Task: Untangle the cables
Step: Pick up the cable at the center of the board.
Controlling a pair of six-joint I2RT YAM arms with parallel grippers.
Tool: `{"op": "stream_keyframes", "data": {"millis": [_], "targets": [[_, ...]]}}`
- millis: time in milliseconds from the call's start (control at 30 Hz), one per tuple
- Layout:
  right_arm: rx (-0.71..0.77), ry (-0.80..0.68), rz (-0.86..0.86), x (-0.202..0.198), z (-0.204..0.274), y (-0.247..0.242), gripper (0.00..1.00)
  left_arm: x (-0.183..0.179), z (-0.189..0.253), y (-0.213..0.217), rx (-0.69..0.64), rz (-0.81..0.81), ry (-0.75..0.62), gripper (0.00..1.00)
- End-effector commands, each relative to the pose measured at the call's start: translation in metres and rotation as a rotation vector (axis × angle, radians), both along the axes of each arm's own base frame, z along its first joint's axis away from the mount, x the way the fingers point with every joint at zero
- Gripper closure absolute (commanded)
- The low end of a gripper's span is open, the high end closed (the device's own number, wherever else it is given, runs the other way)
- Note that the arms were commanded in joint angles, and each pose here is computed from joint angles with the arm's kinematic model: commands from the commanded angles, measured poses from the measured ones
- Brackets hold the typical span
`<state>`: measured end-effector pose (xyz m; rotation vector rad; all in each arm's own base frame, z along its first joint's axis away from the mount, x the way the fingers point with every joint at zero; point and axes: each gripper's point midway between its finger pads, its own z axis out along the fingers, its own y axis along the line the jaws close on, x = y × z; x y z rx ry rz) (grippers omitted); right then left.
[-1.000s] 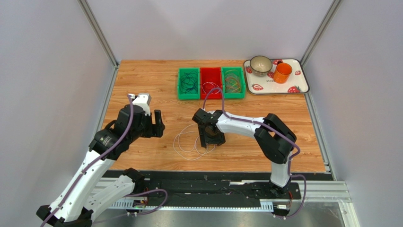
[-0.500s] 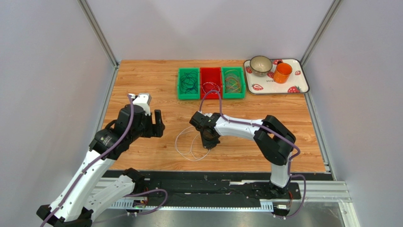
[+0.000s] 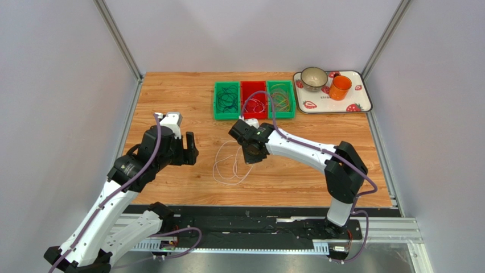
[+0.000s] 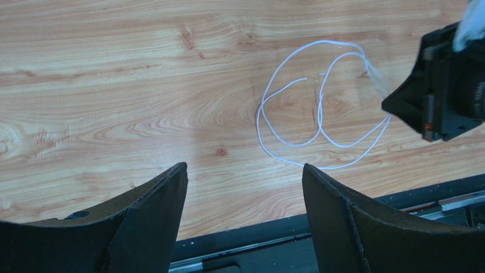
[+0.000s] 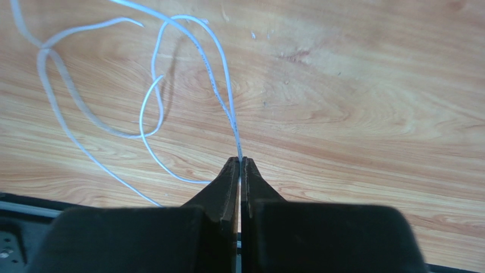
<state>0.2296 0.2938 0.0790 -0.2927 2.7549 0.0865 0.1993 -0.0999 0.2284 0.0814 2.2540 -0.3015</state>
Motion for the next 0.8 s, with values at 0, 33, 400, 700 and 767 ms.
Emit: {"op": "stream_keyframes", "data": {"millis": [0,33,400,700,767], "targets": [[0.029,-0.140,-0.014,0.023,0.060,-0.007,1.00,0.005,0.004,0.002,0.006,0.005,-0.029,0.18],[0.023,-0.156,-0.014,0.026,0.065,-0.009,1.00,0.004,0.005,0.002,0.005,0.005,-0.032,0.18],[0.077,-0.329,-0.075,0.066,0.151,-0.027,1.00,0.005,0.005,0.002,0.004,0.005,-0.033,0.18],[0.131,-0.471,-0.130,0.098,0.211,-0.044,1.00,0.006,0.004,0.002,0.008,0.005,-0.030,0.18],[0.155,-0.496,-0.135,0.103,0.226,-0.045,1.00,0.006,0.003,0.001,0.010,0.004,-0.026,0.18]]}}
